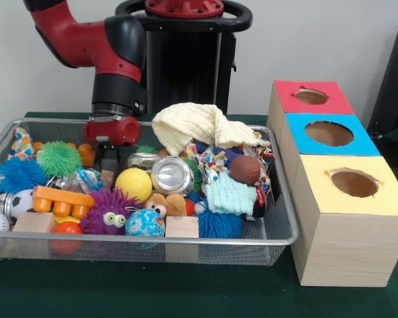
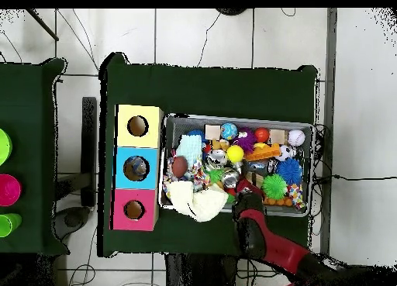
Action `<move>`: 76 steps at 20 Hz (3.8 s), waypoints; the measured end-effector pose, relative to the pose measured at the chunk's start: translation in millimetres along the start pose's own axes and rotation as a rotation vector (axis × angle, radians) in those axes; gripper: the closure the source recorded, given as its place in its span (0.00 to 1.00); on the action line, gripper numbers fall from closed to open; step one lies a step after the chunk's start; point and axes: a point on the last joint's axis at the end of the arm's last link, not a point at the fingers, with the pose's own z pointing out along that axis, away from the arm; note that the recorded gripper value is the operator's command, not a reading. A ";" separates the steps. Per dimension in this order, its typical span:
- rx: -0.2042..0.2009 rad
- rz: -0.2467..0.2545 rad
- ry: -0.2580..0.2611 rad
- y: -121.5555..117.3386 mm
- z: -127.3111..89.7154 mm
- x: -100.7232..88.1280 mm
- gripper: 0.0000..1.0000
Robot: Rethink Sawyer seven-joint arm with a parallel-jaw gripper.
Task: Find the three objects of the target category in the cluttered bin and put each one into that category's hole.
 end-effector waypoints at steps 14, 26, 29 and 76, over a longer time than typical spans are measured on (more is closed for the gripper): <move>-0.010 0.037 0.048 2.6 3.2 -12.8 0.00; 0.036 0.058 0.121 -0.7 2.9 -36.1 0.00; 0.038 0.071 0.147 1.2 3.1 -41.2 0.00; 0.056 0.233 0.274 43.0 22.8 -43.0 0.00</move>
